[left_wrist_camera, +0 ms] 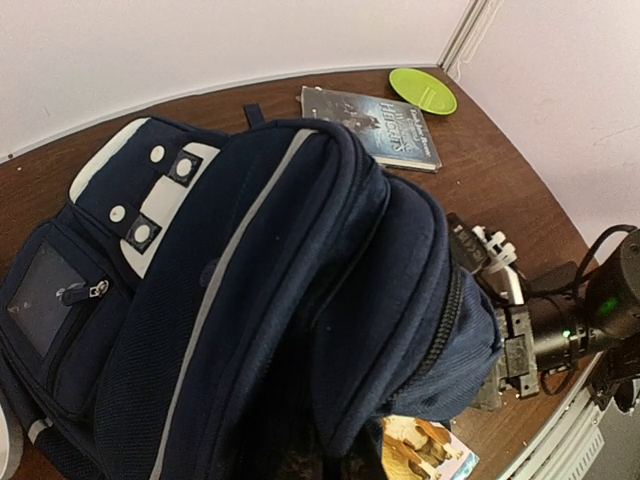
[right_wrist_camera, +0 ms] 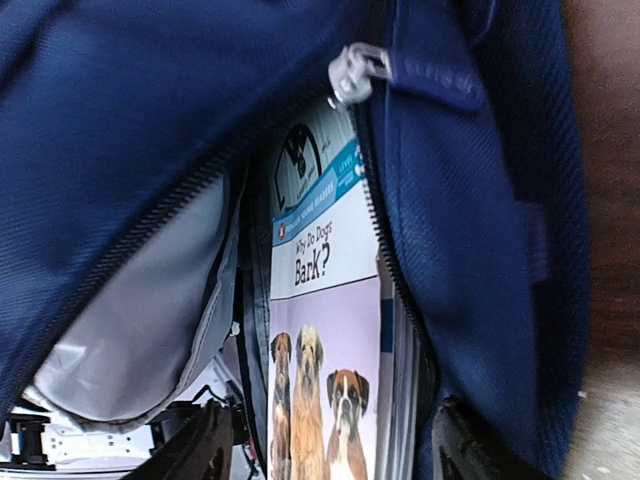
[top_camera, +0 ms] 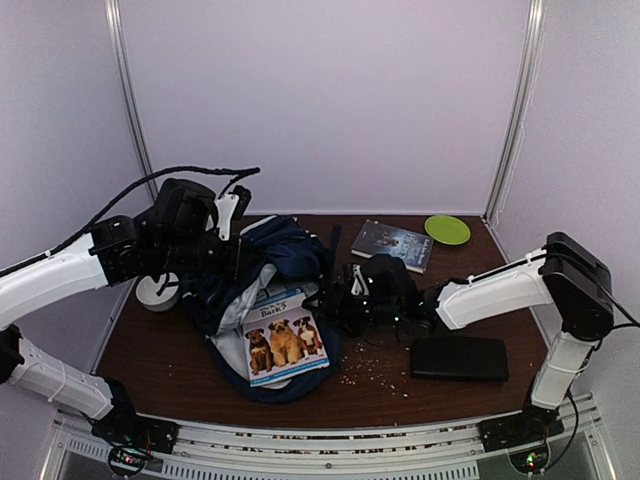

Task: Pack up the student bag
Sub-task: Place the book in the student bag.

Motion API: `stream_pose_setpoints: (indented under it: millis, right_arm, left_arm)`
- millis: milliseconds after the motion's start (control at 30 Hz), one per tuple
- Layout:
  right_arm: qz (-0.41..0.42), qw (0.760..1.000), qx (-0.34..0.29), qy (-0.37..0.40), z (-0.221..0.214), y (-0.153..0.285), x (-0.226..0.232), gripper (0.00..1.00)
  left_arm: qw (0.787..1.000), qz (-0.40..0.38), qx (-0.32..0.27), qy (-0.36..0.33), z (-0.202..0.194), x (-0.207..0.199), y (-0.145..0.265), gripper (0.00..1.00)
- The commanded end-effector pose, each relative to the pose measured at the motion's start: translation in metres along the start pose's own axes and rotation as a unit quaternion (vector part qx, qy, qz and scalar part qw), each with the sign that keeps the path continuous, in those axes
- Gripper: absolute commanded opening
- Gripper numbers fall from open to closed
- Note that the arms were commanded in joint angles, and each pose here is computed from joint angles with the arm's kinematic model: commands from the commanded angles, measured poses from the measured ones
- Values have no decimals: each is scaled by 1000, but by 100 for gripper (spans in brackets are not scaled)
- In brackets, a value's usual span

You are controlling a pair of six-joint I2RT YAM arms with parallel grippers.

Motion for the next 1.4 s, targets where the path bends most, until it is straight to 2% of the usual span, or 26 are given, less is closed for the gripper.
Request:
stream_pose_setpoints:
  millis: [0, 133, 233, 367, 533, 833, 1133, 1367]
  right_arm:
    - [-65, 996, -27, 51, 15, 37, 1, 70]
    - [-80, 994, -26, 67, 6, 71, 2, 72]
    - [-53, 997, -8, 62, -12, 87, 15, 71]
    - [-19, 998, 42, 46, -46, 84, 26, 70]
    - [0, 999, 47, 16, -65, 78, 20, 69]
    - [3, 998, 64, -11, -75, 64, 9, 64]
    - [7, 1000, 17, -23, -59, 65, 7, 52]
    - [-32, 999, 0, -37, -51, 64, -4, 62]
  left_arm:
    - [990, -87, -105, 27, 45, -35, 17, 0]
    - [991, -81, -103, 28, 44, -35, 12, 0]
    - [990, -78, -111, 29, 47, -35, 8, 0]
    - [988, -76, -129, 28, 61, -43, 4, 0]
    - [986, -86, -141, 32, 76, -56, -3, 0]
    - [984, -98, -142, 31, 85, -68, -9, 0]
    - [986, -98, -135, 29, 81, -65, -8, 0]
    - [986, -96, -134, 31, 77, -62, -7, 0]
Point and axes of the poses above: each gripper's point midway between its finger pads, its own y axis back along the fingers, its own x axis along the line the jaws close on, z = x × y, the point moved 5 cm from there along y, back along the fingers, and after that the axes turned 14 degrees about y, right-handed, at the moved point
